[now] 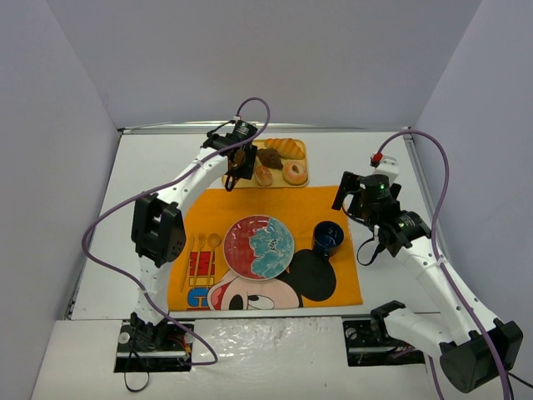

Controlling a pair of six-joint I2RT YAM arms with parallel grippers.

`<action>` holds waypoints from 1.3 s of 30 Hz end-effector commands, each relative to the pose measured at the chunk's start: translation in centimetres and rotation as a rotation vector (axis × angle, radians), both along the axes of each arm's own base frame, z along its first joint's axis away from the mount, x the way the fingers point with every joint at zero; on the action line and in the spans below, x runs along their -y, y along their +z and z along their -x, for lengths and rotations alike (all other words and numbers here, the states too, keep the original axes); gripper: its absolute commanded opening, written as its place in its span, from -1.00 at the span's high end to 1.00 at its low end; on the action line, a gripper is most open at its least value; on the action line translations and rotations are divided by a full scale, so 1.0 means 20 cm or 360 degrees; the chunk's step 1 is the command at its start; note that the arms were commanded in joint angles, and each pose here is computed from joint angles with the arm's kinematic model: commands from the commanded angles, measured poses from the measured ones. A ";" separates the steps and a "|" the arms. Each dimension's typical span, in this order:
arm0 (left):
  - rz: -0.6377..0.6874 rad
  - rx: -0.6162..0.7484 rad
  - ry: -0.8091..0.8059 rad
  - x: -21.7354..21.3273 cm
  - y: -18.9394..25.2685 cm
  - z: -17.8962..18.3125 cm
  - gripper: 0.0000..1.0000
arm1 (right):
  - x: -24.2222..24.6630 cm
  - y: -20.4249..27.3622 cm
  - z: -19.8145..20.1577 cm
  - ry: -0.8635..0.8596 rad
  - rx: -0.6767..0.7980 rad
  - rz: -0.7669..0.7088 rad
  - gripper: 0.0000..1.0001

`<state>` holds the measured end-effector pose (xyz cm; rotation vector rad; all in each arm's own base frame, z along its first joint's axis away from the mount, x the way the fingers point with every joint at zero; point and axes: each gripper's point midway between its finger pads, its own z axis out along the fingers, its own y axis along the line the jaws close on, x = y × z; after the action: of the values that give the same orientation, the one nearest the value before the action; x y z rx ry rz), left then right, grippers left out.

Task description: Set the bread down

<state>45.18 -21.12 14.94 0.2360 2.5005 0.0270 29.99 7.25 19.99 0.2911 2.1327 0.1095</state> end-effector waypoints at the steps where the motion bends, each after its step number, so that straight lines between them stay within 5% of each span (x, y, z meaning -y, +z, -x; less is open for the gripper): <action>1: 0.0057 0.0153 -0.0010 0.01 0.16 -0.08 0.02 | 0.02 0.05 -0.02 -0.0015 0.0072 -0.0002 -1.00; 20: 0.0027 0.0104 0.0006 -0.02 0.11 -0.03 0.49 | 0.02 0.03 -0.01 -0.0021 0.0056 -0.0011 -1.00; 24: 0.0019 0.0111 0.0016 -0.03 0.12 -0.02 0.67 | 0.02 0.03 -0.01 -0.0023 0.0051 -0.0013 -1.00; 27: 0.0001 0.0123 0.0032 -0.05 0.14 -0.02 0.99 | 0.01 0.03 -0.02 -0.0021 0.0055 -0.0017 -1.00; 39: 0.0008 0.0291 0.0085 -0.12 0.37 0.00 1.00 | 0.01 0.03 -0.03 -0.0018 0.0052 -0.0019 -1.00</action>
<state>44.66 -19.95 14.78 0.2419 2.4975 0.0889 29.86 7.08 19.51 0.2952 2.1434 0.1029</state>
